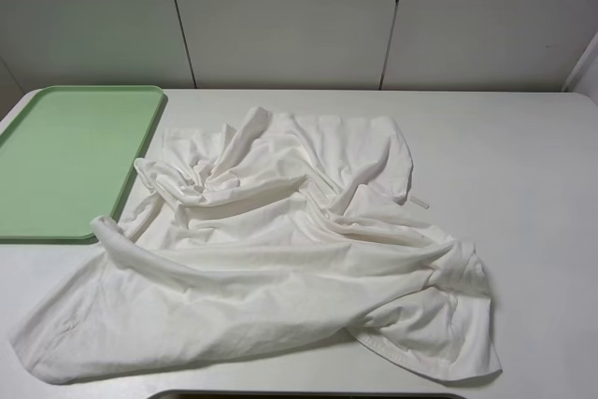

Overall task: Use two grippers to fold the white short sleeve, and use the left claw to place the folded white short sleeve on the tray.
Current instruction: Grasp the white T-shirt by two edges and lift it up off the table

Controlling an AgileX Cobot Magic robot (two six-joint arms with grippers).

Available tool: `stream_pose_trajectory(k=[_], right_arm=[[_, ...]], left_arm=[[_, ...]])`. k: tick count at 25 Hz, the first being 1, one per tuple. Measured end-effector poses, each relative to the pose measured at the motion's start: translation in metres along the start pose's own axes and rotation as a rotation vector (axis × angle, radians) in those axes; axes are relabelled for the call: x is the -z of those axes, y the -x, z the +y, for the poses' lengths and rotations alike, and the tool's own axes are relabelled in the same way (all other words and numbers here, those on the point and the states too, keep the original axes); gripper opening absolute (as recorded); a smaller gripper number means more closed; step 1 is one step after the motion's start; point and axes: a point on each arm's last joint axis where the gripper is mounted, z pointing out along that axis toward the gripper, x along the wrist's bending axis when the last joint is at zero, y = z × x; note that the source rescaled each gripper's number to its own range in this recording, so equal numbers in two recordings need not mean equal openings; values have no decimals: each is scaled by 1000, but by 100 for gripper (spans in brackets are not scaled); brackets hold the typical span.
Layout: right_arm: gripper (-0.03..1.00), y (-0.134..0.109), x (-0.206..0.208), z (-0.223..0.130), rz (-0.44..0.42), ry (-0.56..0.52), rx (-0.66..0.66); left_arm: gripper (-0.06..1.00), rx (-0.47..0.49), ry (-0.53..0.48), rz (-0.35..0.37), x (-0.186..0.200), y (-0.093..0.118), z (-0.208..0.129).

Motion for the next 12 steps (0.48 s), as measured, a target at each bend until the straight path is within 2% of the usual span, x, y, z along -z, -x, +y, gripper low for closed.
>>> stream_pose_trajectory(k=[6, 10, 12], right_arm=[[100, 0, 0, 0, 31, 4, 14], [100, 1, 1, 0, 110, 13, 51], [100, 1, 1, -1, 123, 14, 57]], left_arm=[[100, 0, 2, 1, 0, 0, 0], [100, 0, 5, 1, 0, 0, 0], [100, -3, 5, 9, 0, -1, 0]])
